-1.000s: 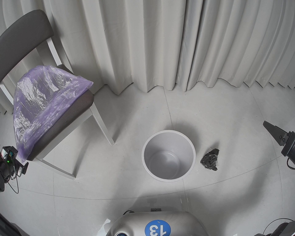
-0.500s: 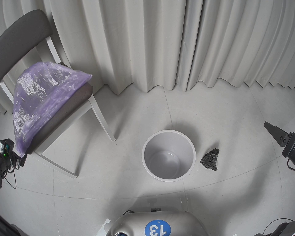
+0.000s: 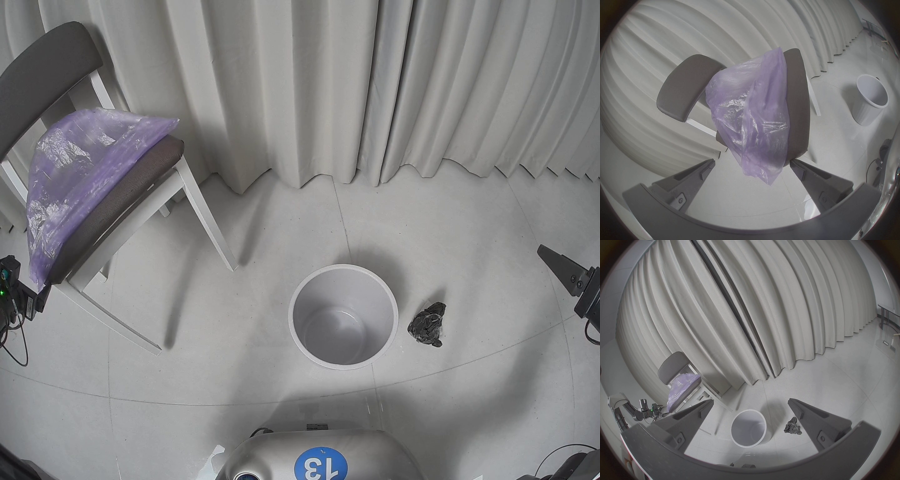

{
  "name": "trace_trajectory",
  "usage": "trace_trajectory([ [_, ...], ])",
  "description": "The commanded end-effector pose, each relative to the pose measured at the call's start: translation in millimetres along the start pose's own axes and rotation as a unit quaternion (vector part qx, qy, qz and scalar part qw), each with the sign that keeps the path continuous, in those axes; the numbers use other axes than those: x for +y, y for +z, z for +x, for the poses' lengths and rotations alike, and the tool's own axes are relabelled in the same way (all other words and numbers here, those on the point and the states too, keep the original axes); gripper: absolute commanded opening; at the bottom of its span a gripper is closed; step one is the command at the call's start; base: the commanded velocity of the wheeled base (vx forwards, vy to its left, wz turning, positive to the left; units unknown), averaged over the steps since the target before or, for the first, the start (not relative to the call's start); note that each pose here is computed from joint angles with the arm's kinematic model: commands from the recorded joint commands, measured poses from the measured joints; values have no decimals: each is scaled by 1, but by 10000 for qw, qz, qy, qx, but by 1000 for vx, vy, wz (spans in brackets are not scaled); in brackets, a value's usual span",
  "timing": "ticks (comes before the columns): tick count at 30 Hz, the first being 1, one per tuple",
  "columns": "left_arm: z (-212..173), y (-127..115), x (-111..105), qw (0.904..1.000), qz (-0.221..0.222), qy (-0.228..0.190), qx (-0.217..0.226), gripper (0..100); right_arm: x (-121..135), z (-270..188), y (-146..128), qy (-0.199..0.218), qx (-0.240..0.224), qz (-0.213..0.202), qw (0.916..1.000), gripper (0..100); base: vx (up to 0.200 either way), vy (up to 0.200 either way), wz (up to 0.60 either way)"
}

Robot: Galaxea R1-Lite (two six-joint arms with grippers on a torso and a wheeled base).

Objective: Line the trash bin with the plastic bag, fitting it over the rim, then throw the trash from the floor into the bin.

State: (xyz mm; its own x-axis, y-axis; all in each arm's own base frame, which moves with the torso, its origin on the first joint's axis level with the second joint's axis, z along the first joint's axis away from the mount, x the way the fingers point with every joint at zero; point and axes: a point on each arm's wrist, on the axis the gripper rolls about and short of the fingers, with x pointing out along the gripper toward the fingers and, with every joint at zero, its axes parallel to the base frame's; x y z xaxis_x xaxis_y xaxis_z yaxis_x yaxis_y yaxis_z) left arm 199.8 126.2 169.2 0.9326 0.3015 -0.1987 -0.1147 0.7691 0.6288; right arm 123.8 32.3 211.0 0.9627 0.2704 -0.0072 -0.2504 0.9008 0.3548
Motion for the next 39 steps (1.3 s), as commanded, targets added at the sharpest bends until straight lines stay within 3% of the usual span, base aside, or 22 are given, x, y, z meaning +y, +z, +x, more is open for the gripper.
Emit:
trace_trajectory([
  [1,-5,2,-1,10000,14,-37,-78,100,1,-1,1,18,-15,-3,10000,100,0,0,0],
  [11,1,-7,-10,9996,-44,-270,72,100,0,-4,-2,23,-6,-3,10000,100,0,0,0],
  [39,-3,2,-6,9998,28,-122,-141,100,0,-7,-1,32,-51,-12,10000,100,0,0,0],
])
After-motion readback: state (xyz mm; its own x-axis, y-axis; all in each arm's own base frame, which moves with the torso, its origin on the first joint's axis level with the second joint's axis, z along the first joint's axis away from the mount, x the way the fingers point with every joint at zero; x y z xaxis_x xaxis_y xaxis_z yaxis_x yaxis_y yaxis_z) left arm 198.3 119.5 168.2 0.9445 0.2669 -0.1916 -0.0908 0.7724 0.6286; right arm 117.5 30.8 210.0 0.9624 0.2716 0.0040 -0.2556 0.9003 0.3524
